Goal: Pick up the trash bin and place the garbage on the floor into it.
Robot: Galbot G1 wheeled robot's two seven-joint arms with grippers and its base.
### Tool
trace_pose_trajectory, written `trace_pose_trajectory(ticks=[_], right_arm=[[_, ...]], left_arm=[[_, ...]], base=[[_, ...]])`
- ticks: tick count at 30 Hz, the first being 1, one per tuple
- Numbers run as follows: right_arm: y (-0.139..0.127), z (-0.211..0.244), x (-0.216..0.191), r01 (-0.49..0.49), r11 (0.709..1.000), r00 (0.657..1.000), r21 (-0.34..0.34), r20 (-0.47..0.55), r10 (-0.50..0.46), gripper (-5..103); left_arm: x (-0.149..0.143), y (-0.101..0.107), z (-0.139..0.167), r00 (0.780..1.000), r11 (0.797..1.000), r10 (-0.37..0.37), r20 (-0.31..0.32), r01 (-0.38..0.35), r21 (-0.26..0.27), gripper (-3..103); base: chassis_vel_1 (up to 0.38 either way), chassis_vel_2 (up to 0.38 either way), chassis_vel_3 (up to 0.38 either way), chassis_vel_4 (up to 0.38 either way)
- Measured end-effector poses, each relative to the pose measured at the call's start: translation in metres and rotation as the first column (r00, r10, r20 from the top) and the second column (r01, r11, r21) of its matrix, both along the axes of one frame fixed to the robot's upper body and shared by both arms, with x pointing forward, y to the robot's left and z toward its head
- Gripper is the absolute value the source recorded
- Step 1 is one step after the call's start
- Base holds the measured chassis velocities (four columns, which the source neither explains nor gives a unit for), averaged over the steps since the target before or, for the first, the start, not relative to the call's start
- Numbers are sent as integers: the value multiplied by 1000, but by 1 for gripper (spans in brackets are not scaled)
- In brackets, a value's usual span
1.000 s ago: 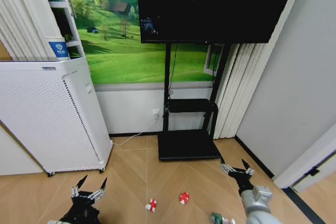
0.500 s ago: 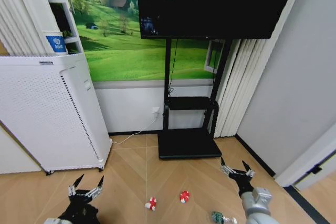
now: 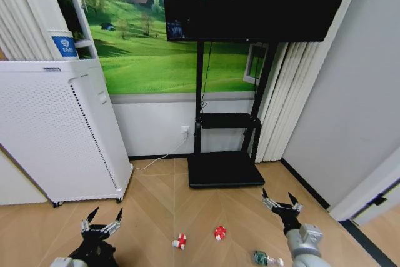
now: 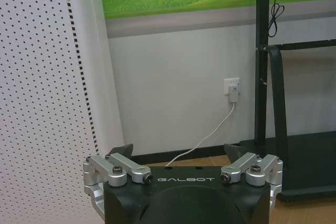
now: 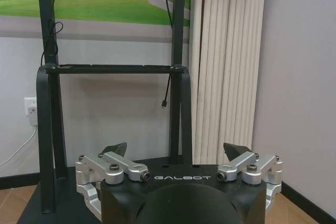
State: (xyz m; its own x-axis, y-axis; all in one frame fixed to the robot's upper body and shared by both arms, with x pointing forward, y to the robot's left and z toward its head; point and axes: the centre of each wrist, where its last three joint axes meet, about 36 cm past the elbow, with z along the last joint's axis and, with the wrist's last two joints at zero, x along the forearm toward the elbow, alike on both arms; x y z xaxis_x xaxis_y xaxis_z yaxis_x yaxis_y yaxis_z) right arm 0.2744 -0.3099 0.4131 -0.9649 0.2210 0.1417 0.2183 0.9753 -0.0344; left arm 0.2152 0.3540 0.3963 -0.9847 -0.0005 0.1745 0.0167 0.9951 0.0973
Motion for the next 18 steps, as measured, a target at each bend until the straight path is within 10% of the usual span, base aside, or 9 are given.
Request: trace_pose_trajectory(ticks=[18], right_arm=[[-1,-2,1,-6,1000,1000,-7,14,6,100]], left_arm=[[-1,-3,-1,1000,1000,0,-5,0,-2,98]], base=[[0,0,0,0]])
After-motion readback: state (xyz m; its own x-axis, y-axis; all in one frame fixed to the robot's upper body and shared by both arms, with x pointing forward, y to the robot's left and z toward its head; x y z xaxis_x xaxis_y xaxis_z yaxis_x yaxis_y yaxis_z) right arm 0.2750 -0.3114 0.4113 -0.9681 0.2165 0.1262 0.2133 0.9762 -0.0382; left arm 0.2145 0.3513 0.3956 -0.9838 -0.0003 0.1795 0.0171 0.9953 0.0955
